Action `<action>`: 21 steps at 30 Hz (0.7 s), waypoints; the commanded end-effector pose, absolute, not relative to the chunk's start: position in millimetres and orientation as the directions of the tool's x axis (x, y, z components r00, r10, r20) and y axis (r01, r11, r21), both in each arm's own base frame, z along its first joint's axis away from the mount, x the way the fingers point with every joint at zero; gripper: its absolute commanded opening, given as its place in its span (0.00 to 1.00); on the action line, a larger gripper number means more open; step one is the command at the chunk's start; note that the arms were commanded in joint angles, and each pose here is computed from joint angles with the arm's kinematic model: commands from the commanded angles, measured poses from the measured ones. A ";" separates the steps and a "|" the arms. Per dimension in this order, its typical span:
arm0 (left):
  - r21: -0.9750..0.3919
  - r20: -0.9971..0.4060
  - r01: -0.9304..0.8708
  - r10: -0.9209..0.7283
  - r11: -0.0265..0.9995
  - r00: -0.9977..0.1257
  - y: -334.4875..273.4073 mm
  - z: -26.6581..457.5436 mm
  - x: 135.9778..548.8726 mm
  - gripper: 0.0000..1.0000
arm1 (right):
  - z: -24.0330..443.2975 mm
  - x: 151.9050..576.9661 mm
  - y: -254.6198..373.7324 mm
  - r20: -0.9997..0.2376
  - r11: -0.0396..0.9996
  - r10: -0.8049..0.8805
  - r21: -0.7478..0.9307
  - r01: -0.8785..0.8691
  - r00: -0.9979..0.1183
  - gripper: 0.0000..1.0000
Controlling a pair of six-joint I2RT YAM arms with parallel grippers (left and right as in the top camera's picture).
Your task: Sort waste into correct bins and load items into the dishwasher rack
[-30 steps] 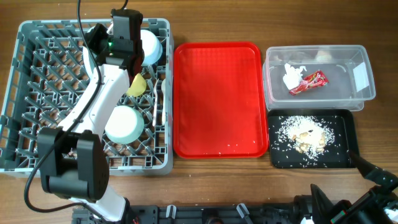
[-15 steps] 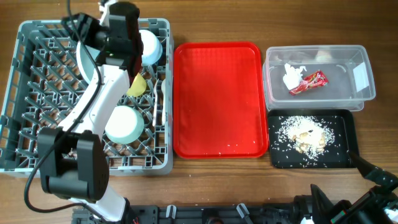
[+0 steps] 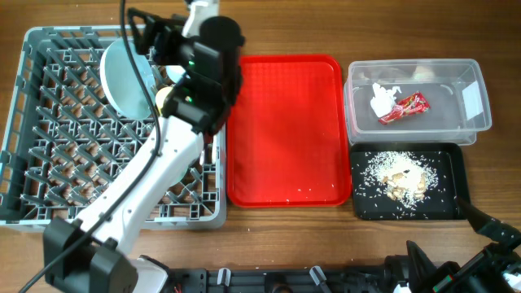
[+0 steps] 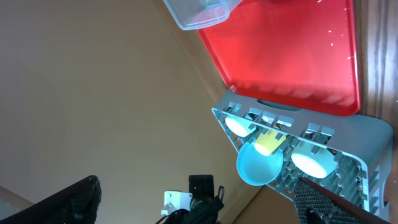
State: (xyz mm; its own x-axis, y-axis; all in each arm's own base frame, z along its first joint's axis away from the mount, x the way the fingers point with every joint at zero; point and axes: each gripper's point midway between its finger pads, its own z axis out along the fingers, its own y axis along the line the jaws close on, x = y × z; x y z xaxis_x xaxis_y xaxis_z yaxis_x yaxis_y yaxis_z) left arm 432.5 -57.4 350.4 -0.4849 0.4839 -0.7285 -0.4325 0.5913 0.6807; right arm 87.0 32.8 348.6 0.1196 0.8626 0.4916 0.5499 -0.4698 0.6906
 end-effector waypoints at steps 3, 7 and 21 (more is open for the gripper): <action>0.509 -0.823 -0.201 0.405 0.837 -0.398 -109.7 328.8 416.6 0.93 | 348.5 87.2 29.7 0.488 -0.477 0.862 0.694 0.540 0.135 1.00; 0.206 -0.847 0.026 0.192 0.978 -0.496 -135.1 289.6 398.2 1.00 | 348.5 87.2 29.7 0.488 -0.477 0.862 0.694 0.540 0.135 1.00; -0.256 -0.713 -0.018 -0.201 0.967 -0.671 -71.6 267.6 390.6 1.00 | 348.5 87.2 29.6 0.488 -0.477 0.862 0.694 0.539 0.135 1.00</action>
State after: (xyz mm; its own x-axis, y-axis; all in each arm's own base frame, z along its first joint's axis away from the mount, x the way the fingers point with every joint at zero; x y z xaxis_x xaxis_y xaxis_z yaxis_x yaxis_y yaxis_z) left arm 396.4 -68.0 270.3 -0.6463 -0.1624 -0.7456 -0.0198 0.9803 -0.1963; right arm 87.1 32.8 348.7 0.1192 0.8626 0.4917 0.5494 -0.4698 0.6910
